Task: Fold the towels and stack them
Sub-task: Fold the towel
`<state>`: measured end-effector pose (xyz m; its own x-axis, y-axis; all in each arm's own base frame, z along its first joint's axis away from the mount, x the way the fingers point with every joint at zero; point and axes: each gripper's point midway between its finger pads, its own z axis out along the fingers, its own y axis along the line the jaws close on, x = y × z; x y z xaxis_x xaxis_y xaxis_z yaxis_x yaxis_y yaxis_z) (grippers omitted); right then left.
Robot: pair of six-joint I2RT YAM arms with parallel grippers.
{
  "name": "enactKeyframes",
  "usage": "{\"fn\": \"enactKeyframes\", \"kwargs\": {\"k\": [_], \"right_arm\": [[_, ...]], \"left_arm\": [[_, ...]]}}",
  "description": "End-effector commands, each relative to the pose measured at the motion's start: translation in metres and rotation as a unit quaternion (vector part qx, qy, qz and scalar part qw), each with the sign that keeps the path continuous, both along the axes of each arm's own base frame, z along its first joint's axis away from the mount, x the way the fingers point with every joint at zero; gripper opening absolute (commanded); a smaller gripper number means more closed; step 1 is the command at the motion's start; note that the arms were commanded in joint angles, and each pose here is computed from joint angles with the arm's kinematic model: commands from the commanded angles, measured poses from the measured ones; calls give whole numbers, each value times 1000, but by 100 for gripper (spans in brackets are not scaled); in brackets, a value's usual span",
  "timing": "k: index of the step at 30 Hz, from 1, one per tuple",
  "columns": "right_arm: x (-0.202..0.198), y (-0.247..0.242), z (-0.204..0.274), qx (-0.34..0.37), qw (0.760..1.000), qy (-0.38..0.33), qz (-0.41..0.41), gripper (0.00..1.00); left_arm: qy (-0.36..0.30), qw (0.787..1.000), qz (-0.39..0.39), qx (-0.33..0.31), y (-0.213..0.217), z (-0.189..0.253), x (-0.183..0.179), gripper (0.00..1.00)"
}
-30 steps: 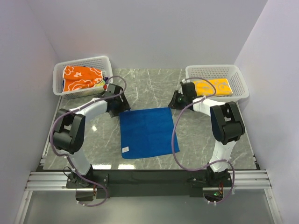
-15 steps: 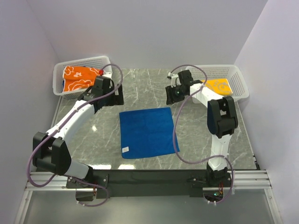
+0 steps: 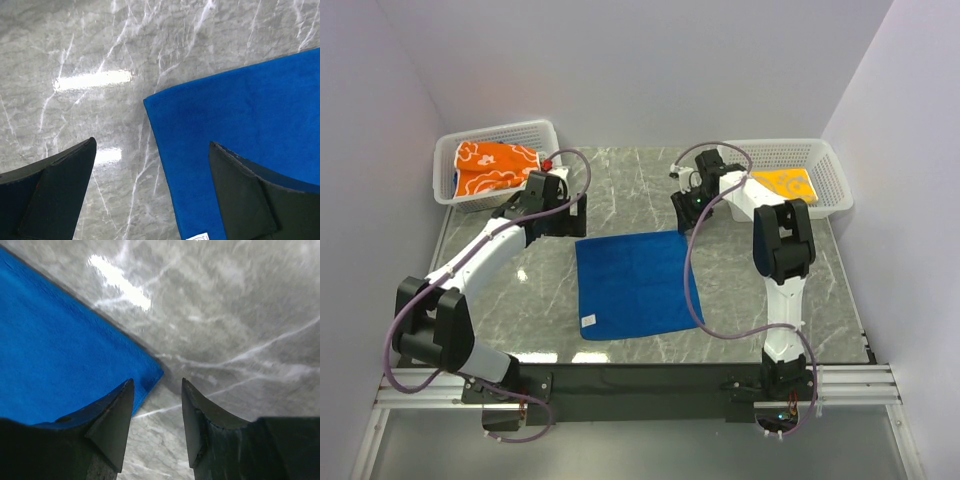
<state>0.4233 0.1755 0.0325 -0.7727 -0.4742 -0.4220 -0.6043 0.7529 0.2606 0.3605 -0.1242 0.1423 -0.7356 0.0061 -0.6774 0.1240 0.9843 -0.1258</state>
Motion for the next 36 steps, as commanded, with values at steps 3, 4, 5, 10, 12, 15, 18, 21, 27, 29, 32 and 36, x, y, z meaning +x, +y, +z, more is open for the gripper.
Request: {"fn": "enactKeyframes", "kwargs": {"k": [3,4,5,10,12,15,18,21,27,29,32,36], "right_arm": [[4,10,-6,-1,999,9,33,49],[2,12,-8,-4,999,11,41,49],[1,13,-10,-7,999,16,44,48],[0,19,-16,-7,998,28,63,43],[-1,19,-16,-8,997,32,66,40],[-6,15,-21,-18,996,44,73,36],[-8,13,-24,-25,996,47,77,33],[-13,11,-27,-28,995,57,83,33],[-17,9,-29,-33,994,61,88,28],[-16,10,-29,-31,994,59,87,23],[-16,9,-28,-29,994,58,87,18],[-17,7,-31,-34,994,60,85,12]], "left_arm": [[-14,1000,-28,-4,-9,8,12,99],[-17,999,-38,-5,-11,11,13,99],[-14,999,-43,-4,-13,9,15,99],[0,998,-64,3,-17,3,21,99],[10,997,-73,5,-20,-5,22,99],[9,996,-82,16,-19,-15,27,99],[25,995,-88,29,-17,-29,34,99],[35,994,-105,24,-19,-35,44,98],[69,989,-132,22,-20,-55,52,94],[82,984,-154,24,-21,-65,51,90],[102,980,-169,15,-23,-77,46,84],[124,975,-183,14,-24,-92,39,77]]}}
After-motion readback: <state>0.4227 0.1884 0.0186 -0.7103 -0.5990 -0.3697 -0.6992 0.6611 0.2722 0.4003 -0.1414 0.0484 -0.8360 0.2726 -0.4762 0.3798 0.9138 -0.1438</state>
